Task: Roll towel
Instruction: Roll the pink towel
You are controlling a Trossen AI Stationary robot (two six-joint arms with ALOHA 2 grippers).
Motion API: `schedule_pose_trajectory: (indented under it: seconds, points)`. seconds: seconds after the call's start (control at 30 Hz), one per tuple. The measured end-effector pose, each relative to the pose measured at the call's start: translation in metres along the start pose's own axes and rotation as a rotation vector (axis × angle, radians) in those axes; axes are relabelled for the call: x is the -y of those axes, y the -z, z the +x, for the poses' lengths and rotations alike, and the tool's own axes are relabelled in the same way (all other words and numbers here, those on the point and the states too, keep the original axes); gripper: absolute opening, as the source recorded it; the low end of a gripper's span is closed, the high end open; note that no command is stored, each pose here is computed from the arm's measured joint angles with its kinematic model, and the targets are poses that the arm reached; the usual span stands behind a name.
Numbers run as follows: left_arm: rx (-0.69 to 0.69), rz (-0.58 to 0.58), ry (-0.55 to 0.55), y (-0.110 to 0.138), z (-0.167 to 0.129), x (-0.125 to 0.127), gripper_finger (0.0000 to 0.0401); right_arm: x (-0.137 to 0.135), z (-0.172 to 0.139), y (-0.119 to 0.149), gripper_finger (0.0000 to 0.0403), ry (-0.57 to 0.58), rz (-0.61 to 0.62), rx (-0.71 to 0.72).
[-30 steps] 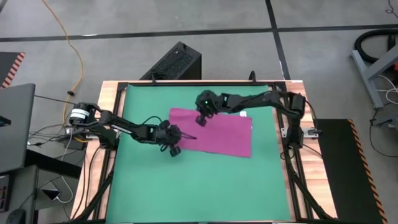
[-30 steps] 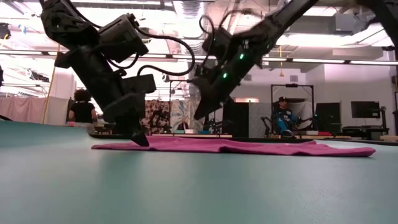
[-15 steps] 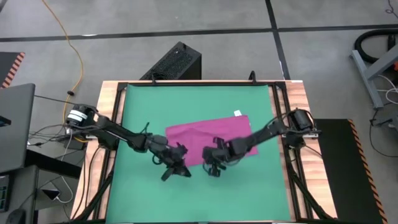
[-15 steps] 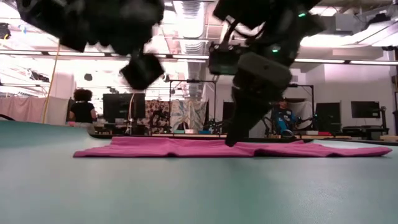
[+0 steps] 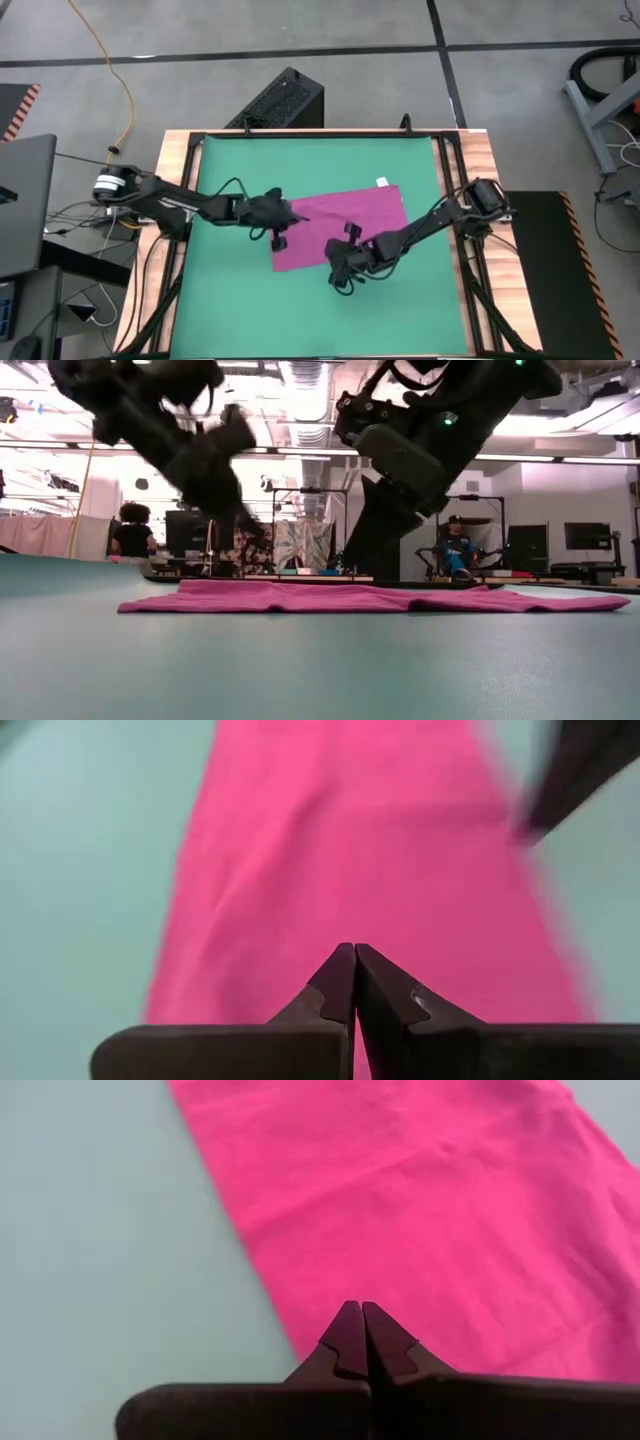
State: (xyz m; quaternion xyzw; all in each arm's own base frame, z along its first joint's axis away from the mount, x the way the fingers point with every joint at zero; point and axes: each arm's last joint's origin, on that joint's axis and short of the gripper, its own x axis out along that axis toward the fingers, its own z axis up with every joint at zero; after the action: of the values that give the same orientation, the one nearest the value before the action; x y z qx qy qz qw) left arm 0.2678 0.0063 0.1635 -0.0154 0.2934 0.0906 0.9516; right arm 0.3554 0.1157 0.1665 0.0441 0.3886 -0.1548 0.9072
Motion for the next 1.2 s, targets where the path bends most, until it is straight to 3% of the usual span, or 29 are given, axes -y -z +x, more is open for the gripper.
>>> schedule_pose_trajectory:
  seconds: [0.13, 0.3, 0.5, 0.6, 0.77, 0.9, 1.07, 1.2]
  points:
    - [-0.024, 0.036, -0.04, 0.007, 0.018, -0.021, 0.0, 0.0, 0.0, 0.0, 0.0, 0.004, 0.034, 0.005]
    - [-0.121, -0.004, -0.058, 0.025, 0.036, -0.042, 0.0, -0.009, -0.005, 0.005, 0.0, -0.012, 0.034, 0.001]
    - [-0.234, -0.109, -0.062, 0.044, 0.047, -0.039, 0.0, -0.018, -0.011, 0.011, 0.0, -0.026, 0.036, -0.003]
    - [-0.26, -0.2, -0.038, 0.048, 0.047, -0.023, 0.0, -0.019, -0.015, 0.02, 0.0, 0.036, 0.086, -0.029]
    - [-0.293, -0.314, 0.035, 0.055, 0.039, 0.015, 0.0, -0.011, -0.023, 0.037, 0.0, 0.252, 0.125, -0.05]
    - [-0.275, -0.412, 0.124, 0.056, 0.032, 0.05, 0.0, 0.002, -0.021, 0.039, 0.0, 0.335, 0.139, -0.097]
    - [-0.168, -0.415, 0.227, 0.052, 0.023, 0.084, 0.0, 0.025, -0.012, 0.033, 0.0, 0.421, 0.15, -0.15]
    - [-0.133, -0.408, 0.245, 0.051, 0.02, 0.092, 0.0, 0.048, 0.0, 0.028, 0.0, 0.454, 0.154, -0.198]
